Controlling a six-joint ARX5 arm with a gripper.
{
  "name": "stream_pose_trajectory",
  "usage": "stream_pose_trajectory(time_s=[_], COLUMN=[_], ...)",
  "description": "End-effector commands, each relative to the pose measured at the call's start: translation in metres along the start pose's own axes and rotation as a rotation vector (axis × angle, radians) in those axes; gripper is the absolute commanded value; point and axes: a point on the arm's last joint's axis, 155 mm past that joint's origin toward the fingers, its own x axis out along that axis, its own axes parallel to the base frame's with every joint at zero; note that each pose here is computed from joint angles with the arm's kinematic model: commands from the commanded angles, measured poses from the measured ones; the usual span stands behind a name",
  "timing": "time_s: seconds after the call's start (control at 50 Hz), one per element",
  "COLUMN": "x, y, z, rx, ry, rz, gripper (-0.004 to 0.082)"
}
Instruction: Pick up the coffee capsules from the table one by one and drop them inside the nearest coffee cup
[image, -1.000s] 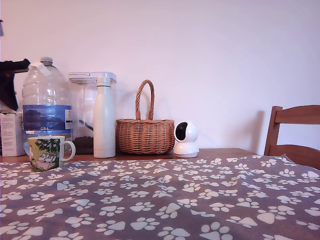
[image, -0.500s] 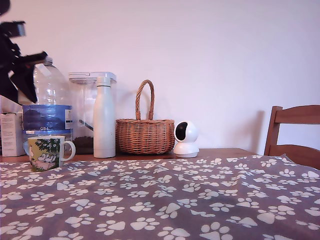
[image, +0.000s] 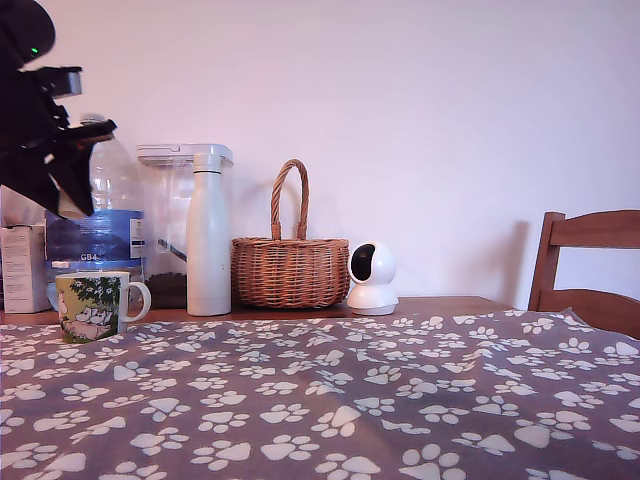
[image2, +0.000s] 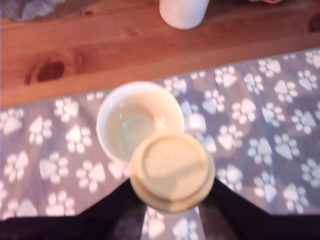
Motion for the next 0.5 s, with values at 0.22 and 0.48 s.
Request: stream_pose_trajectory(time_s=[0.22,0.48], x=[0.034,0.057], y=[0.002,0.007], z=[0.002,-0.002], rx=[0.007,0.007], ry=[0.057,0.106], rz=[-0.005,-0.004], gripper=[0.0219,0.0219])
